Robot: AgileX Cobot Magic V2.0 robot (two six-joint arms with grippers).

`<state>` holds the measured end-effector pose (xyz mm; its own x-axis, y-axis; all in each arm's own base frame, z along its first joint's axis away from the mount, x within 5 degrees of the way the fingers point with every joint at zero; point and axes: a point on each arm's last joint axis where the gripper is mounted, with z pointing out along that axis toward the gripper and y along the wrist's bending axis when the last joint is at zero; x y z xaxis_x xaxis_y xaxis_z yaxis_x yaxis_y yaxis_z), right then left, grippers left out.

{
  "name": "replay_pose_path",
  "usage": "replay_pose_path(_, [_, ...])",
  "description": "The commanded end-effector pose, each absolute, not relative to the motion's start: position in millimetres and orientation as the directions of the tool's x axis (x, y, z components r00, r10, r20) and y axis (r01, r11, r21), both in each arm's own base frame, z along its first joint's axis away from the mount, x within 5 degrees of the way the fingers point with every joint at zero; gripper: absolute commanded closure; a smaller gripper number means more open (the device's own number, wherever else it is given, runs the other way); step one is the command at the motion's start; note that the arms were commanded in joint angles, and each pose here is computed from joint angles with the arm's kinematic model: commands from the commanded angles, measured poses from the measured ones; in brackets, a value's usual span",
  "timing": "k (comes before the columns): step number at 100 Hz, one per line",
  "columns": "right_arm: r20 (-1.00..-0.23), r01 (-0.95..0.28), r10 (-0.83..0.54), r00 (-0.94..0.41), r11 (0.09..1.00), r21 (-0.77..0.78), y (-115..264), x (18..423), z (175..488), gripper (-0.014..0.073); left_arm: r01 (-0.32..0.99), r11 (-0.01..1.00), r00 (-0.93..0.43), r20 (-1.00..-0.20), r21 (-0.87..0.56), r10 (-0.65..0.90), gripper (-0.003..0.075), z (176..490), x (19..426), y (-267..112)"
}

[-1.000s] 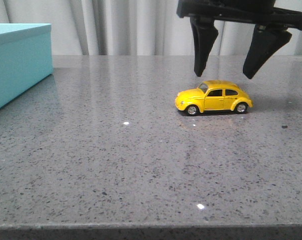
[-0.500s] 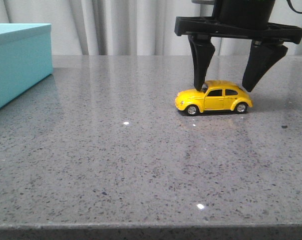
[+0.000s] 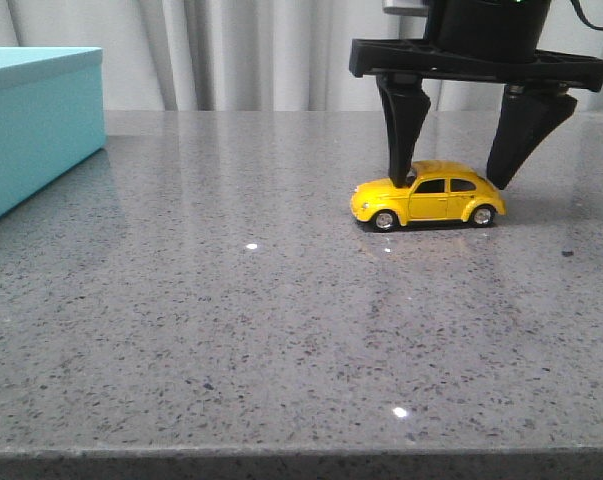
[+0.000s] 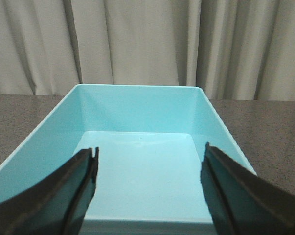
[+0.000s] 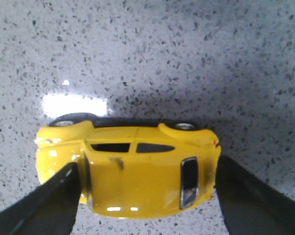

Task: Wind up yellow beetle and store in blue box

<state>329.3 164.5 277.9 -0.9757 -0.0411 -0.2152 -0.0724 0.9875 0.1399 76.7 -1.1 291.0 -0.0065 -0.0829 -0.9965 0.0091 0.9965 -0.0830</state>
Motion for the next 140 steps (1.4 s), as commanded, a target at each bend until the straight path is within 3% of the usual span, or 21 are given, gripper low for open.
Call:
replay_pose_path(1, [-0.277, -0.086, -0.048, -0.960, 0.988, 0.129, 160.8, 329.0, 295.8, 0.0025, 0.008, 0.995, 0.085, -0.992, -0.097, -0.098, 0.0277, 308.9, 77.4, -0.1])
replay_pose_path(28, [-0.260, -0.041, -0.013, -0.965, 0.994, 0.103, 142.6, 333.6, 296.5, 0.0025, 0.008, 0.995, 0.085, -0.992, -0.097, -0.098, 0.0277, 308.9, 77.4, -0.1])
replay_pose_path(75, [-0.194, 0.084, 0.059, -0.979, 0.989, -0.121, 76.5, 342.0, 295.6, 0.0025, 0.007, 0.995, 0.092, -0.991, -0.098, -0.098, 0.0277, 309.5, 77.3, 0.0])
replay_pose_path(92, [-0.189, 0.110, 0.083, -0.979, 0.984, -0.137, 65.9, 342.7, 296.5, 0.0025, 0.007, 0.995, 0.092, -0.991, -0.098, -0.098, 0.0277, 309.5, 77.3, 0.0])
replay_pose_path(111, [-0.276, 0.116, 0.114, -0.954, 0.993, 0.008, 72.3, 326.7, 328.0, 0.0025, 0.003, 0.995, 0.144, -0.985, -0.098, -0.097, 0.0277, 314.1, 76.7, 0.8])
replay_pose_path(129, [-0.447, 0.089, 0.134, -0.884, 0.989, 0.121, 69.5, 297.1, 378.1, 0.0025, 0.002, 0.995, 0.162, -0.982, -0.098, -0.097, 0.0277, 315.7, 76.5, 1.1])
replay_pose_path(140, [-0.503, 0.073, 0.134, -0.854, 0.988, 0.139, 65.7, 281.8, 393.9, 0.0025, 0.002, 0.995, 0.162, -0.982, -0.098, -0.097, 0.0277, 315.7, 76.5, 1.1])
